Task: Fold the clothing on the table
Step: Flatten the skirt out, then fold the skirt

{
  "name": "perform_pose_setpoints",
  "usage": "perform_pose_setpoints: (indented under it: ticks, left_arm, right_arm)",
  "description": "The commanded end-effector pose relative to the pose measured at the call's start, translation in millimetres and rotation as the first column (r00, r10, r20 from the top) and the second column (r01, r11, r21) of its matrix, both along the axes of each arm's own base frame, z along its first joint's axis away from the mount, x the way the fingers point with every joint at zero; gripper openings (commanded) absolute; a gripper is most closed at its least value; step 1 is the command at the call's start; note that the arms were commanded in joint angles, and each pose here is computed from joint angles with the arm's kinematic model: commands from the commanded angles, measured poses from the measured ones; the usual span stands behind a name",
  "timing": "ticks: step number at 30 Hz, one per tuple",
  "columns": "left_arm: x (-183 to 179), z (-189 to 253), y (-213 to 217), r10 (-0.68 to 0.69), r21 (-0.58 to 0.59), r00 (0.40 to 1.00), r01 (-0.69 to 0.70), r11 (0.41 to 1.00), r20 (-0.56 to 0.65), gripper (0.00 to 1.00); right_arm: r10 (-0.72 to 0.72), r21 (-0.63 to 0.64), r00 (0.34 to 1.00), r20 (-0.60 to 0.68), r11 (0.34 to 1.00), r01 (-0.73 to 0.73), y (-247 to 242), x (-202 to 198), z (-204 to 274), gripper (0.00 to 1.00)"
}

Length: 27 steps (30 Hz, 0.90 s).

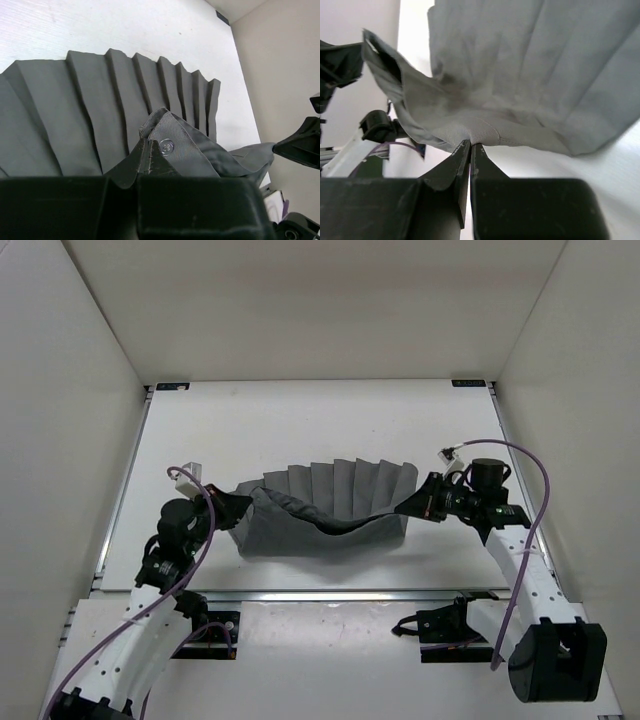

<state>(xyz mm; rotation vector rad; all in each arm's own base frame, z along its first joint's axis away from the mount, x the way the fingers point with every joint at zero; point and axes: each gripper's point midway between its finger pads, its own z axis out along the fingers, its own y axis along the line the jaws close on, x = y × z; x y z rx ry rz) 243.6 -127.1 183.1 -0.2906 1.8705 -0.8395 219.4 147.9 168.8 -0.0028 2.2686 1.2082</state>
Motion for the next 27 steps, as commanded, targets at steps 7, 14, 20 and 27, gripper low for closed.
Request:
perform_pose_setpoints:
  ticks: [7,14,20,27]
  left_arm:
    - [33,8,27,0.167,0.016,0.985,-0.168,0.986,0.051,0.00]
    - [73,-18,40,0.281,0.066,0.960,-0.281,0.958,0.001,0.00]
    - [120,-38,38,0.301,0.106,0.953,-0.295,0.950,-0.046,0.00]
    - [151,-57,42,0.323,0.149,0.943,-0.310,0.939,-0.076,0.00]
  right_arm:
    - [0.078,0.121,0.985,0.152,0.988,-0.097,30,77,56,0.00]
    - [0.030,0.104,0.988,0.152,0.994,-0.046,29,159,30,0.00]
    - [0.073,0.105,0.988,0.139,0.991,-0.088,34,215,2,0.00]
    - [0.093,0.048,0.993,0.072,0.994,-0.096,45,265,-36,0.00]
